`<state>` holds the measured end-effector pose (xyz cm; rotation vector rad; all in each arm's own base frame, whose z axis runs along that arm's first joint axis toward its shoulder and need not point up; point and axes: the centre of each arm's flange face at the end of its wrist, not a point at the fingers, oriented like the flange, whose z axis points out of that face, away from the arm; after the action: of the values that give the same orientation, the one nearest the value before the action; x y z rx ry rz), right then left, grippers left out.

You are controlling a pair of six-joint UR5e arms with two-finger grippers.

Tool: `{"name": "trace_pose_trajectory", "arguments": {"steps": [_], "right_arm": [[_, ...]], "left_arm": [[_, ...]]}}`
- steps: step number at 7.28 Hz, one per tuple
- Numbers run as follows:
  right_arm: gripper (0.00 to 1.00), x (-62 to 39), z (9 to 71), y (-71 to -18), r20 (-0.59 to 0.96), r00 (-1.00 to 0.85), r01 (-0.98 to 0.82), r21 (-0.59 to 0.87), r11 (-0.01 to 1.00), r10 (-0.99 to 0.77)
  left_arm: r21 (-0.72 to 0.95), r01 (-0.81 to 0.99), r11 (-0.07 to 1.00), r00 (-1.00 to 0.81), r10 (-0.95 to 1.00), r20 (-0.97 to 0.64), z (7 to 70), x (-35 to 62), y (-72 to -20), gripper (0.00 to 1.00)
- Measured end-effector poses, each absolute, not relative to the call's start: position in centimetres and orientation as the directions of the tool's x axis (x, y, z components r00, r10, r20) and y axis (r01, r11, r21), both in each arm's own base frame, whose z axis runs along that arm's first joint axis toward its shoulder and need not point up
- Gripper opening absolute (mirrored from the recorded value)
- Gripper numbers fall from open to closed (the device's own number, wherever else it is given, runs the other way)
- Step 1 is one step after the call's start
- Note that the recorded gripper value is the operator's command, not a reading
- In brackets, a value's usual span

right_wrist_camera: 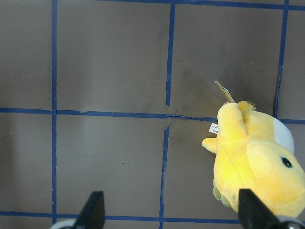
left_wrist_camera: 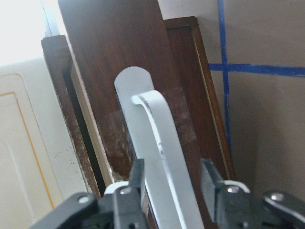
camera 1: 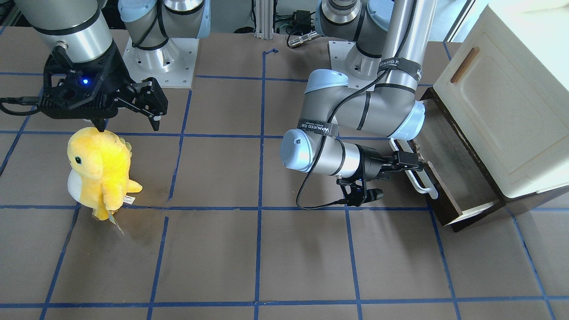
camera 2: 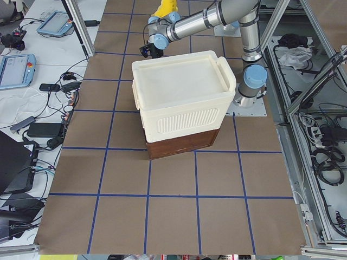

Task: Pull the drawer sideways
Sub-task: 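Open the left gripper and lift it off the handle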

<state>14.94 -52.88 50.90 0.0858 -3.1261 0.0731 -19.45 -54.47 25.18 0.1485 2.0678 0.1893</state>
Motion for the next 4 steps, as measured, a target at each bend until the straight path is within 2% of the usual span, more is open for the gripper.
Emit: {"name": "trace_pose_trajectory", "arguments": {"steps": [3,4], "right_arm": [[1.0,14.9,50.9,-52.9,0.015,-0.998,-0.055,-0.046,0.997,-0.055],[1.0,14.9,50.9,-52.9,0.015,-0.998,-0.055,-0.046,0.997,-0.055]], "left_arm": [[0.167,0.087,0.982,-0.805,0.168,-0.569,34.1,-24.8,-54.5,1.0],[0.138,0.124,0.983,-0.861,0.176,-0.478,37.8,-25.5,-53.7,0.95]]}}
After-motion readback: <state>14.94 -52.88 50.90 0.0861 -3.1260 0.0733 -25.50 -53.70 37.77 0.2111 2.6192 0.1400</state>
